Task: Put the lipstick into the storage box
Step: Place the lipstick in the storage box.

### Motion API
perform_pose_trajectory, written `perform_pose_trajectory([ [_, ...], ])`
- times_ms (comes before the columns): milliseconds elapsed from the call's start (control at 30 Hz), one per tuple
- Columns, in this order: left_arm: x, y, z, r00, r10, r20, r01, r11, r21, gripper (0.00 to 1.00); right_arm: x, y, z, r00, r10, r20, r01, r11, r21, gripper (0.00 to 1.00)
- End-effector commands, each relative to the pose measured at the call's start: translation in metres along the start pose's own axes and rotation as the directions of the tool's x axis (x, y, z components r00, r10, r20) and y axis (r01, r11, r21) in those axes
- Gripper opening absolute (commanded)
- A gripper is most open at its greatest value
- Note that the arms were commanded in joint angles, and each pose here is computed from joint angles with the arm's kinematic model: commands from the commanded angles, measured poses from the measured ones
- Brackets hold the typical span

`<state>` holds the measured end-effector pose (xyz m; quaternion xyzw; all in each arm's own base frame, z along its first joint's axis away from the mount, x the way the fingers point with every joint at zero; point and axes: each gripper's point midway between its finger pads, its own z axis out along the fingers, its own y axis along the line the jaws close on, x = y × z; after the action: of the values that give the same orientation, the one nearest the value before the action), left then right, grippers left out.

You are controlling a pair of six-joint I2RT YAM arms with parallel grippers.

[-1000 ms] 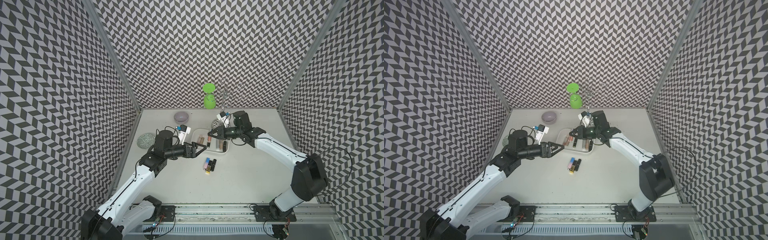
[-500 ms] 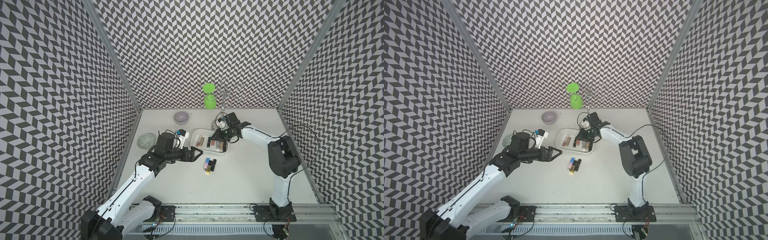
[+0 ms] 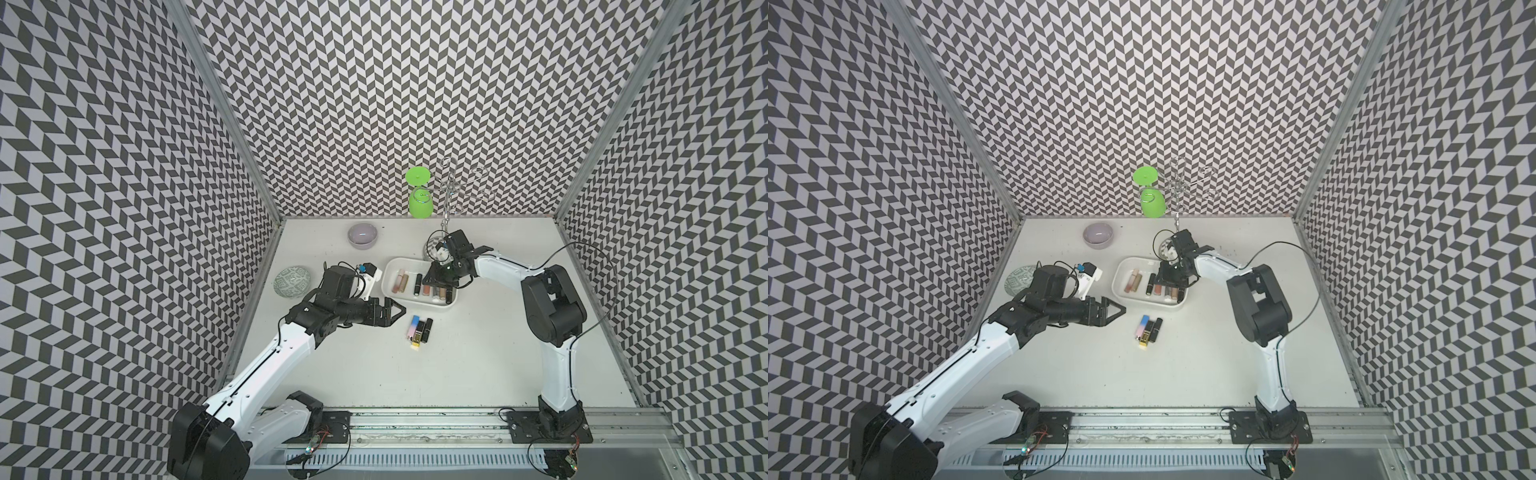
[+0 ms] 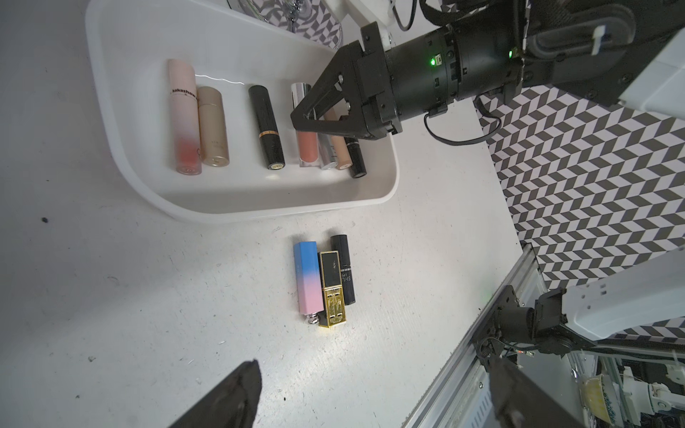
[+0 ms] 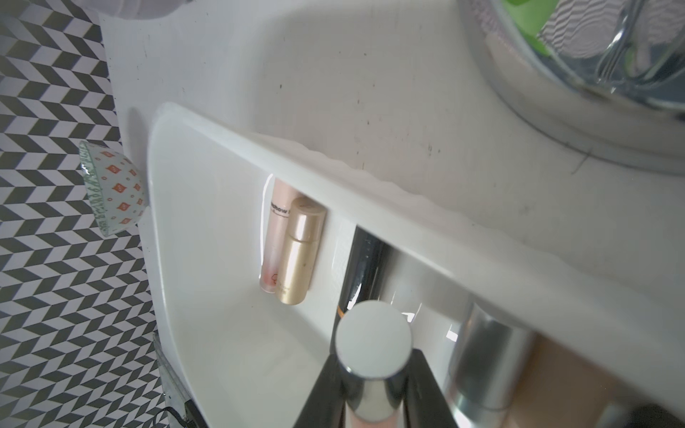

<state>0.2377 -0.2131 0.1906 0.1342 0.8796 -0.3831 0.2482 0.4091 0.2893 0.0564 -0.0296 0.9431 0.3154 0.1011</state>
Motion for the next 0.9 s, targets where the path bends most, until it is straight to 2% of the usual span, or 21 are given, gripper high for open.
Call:
perform_pose_trajectory([
  [0, 0.005, 0.001, 0.002, 1.000, 0.014, -0.018, -0.014, 1.000, 0.008, 0.99, -0.012, 0.001, 0.005, 0.999, -0.006, 0.035, 0.006, 1.000, -0.003, 0.18],
  [600, 0.009, 0.005, 0.006, 1.000, -0.013, -0.025, 0.013, 1.000, 0.006, 0.99, -0.011, 0.006, 0.005, 0.999, -0.008, 0.034, 0.009, 0.999, -0.032, 0.36],
  [733, 0.011, 0.008, 0.006, 0.999, -0.020, -0.027, 0.020, 1.000, 0.002, 0.99, -0.011, 0.012, -0.002, 0.999, -0.012, 0.039, 0.014, 0.999, -0.046, 0.38],
  [867, 0.018, 0.016, 0.009, 0.999, -0.032, -0.040, 0.031, 0.999, -0.031, 0.99, -0.015, 0.033, -0.026, 0.996, -0.035, 0.081, 0.042, 0.995, -0.089, 0.38],
])
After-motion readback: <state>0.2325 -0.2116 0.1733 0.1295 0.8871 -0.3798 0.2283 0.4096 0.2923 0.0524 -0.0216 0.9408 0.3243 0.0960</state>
